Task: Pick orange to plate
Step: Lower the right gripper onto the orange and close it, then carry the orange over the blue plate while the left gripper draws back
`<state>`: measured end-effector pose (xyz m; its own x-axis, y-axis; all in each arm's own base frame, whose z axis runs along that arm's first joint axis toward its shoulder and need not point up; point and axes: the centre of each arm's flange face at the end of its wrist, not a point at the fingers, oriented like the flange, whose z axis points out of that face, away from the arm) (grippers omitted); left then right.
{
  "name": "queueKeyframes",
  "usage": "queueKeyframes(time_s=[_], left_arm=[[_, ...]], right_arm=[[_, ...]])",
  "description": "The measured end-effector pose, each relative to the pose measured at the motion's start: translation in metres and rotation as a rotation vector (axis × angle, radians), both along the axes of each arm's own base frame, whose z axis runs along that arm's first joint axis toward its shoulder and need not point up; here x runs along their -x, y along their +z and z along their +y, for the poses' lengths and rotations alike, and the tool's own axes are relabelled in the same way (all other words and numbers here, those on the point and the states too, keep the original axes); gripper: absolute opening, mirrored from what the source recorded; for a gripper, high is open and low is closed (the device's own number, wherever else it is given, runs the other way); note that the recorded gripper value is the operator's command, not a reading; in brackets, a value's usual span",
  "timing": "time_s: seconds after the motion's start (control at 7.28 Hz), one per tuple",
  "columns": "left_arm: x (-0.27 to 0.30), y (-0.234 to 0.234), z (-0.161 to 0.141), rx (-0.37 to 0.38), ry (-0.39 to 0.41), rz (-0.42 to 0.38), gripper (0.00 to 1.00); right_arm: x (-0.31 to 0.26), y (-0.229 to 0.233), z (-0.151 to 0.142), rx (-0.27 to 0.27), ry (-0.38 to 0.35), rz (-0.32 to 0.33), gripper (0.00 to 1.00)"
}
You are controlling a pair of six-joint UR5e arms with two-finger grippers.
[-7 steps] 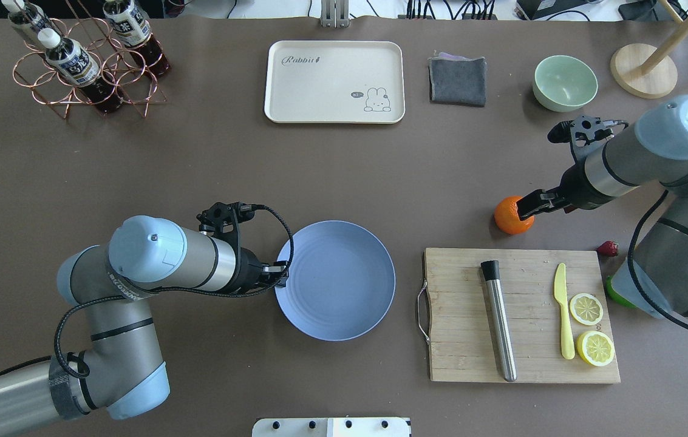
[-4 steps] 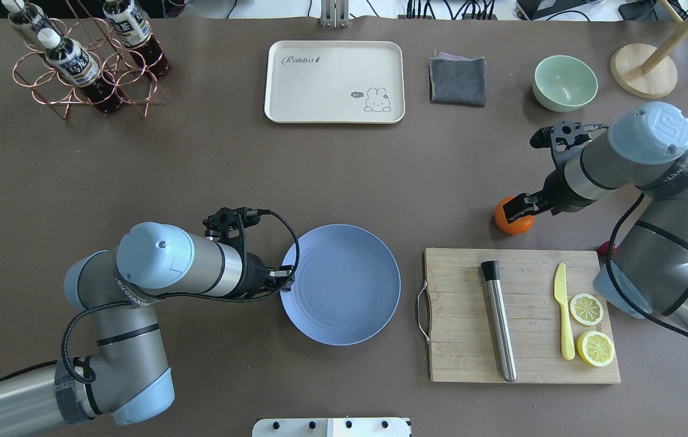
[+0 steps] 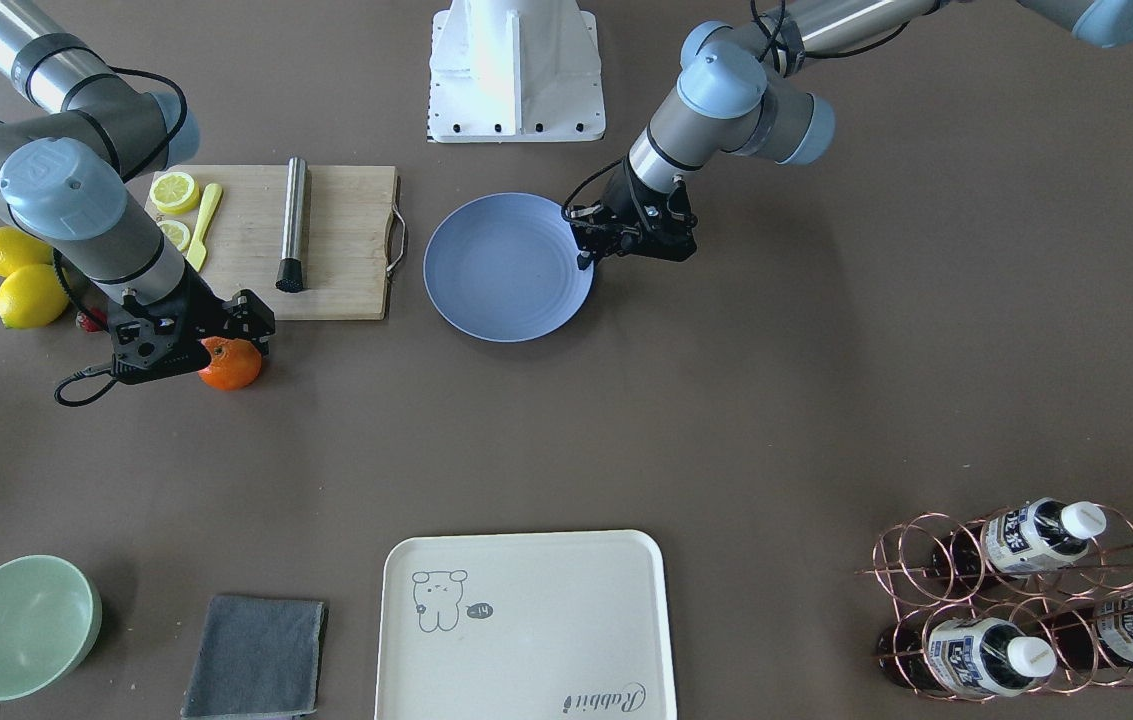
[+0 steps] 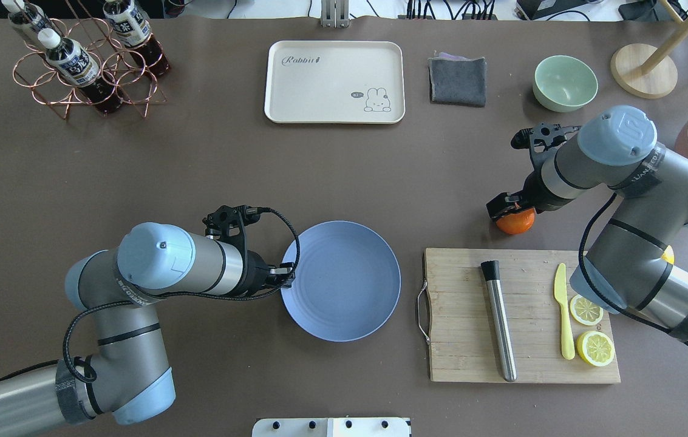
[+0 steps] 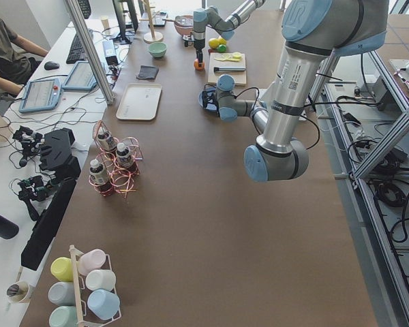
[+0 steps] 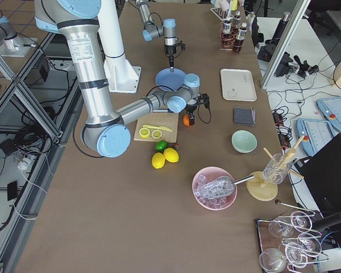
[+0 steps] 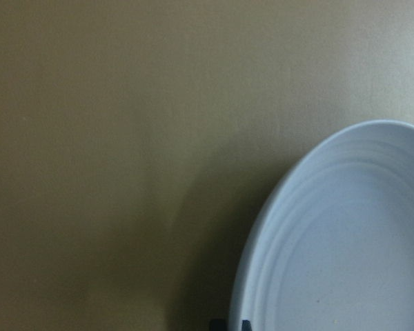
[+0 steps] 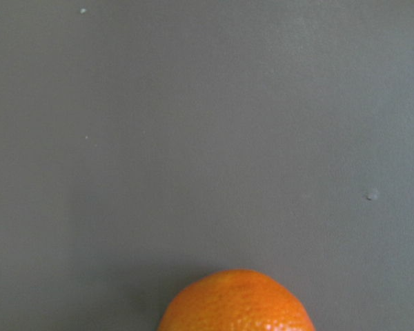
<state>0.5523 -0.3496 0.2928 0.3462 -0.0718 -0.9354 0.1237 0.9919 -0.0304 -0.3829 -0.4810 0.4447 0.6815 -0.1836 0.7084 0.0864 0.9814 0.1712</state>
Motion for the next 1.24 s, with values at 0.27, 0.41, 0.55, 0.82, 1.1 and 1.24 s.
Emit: queueKeyframes(time_s=[0.27, 0.41, 0.55, 0.82, 1.1, 1.24], left_arm=[[0.001, 0.001, -0.001, 0.000, -0.002, -0.001, 0.69], [0.001, 0.001, -0.002, 0.001, -0.004, -0.001, 0.71], [0.002, 0.001, -0.002, 0.002, -0.006, -0.001, 0.73], [0.010, -0.005, -0.007, -0.001, -0.017, 0.012, 0.75], [0.049, 0.002, -0.031, -0.013, -0.040, 0.010, 0.76], [0.081, 0.020, -0.052, -0.031, -0.031, -0.011, 0.76]], right_arm=[[0.002, 0.003, -0.002, 0.002, 0.001, 0.010, 0.40], [0.003, 0.002, -0.002, 0.002, 0.002, 0.011, 0.00], [0.003, 0.002, -0.002, 0.002, 0.002, 0.010, 0.00], [-0.001, -0.012, -0.002, -0.005, 0.006, -0.006, 0.00], [0.014, -0.073, -0.003, -0.006, 0.029, -0.051, 0.00], [0.039, -0.111, 0.007, 0.013, 0.045, -0.085, 0.00]])
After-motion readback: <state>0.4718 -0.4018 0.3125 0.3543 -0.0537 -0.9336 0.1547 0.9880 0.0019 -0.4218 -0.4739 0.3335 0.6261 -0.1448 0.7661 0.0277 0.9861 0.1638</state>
